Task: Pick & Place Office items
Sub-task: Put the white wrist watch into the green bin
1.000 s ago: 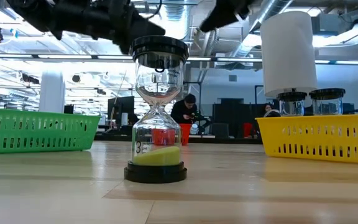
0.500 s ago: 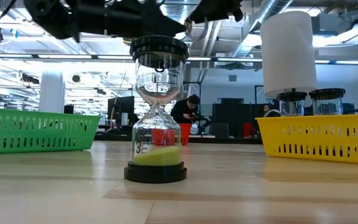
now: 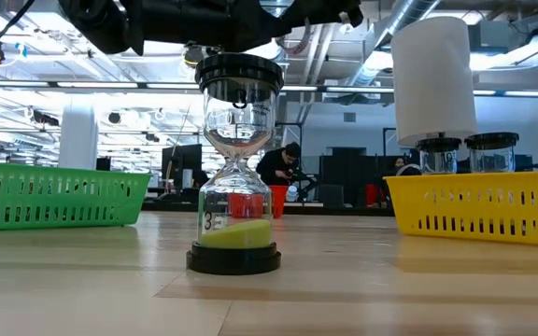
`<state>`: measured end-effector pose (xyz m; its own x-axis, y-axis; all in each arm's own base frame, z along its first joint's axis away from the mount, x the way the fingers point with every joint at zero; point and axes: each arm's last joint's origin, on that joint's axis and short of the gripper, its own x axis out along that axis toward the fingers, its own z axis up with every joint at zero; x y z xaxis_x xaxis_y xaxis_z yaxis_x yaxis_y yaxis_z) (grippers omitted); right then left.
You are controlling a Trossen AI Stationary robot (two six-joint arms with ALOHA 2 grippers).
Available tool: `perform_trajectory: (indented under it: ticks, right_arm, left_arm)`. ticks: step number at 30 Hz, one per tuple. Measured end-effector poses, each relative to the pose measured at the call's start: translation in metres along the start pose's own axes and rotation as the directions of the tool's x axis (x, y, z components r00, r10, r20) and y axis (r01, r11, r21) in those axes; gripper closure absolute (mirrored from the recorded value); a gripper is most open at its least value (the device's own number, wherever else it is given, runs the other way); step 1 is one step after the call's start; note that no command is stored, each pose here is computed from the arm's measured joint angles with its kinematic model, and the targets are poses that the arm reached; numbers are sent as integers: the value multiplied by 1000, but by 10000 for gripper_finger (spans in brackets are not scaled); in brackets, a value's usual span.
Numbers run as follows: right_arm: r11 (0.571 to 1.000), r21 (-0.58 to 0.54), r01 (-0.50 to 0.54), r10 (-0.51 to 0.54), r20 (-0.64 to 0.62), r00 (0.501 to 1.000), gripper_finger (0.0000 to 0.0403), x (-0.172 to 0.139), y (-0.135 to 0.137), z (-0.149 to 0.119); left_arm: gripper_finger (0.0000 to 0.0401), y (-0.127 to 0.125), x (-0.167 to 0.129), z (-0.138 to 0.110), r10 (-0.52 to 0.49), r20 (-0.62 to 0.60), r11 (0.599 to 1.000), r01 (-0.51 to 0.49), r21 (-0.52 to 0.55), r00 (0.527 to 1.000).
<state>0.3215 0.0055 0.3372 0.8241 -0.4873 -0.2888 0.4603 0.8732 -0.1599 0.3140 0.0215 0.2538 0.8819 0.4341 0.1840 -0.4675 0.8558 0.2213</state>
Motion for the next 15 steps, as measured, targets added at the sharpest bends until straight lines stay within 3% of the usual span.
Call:
perform_trajectory:
  ticks: [8, 15]
  right_arm:
    - [1000, 10, 4, -4, 3, 1000, 319, 0, -1, 0]
    - [999, 47, 0, -2, 32, 999, 327, 0, 0, 4]
  left_arm:
    - [101, 16, 8, 3, 50, 23, 999, -50, -4, 999]
    - [101, 17, 11, 6, -11, 58, 1000, 10, 30, 998]
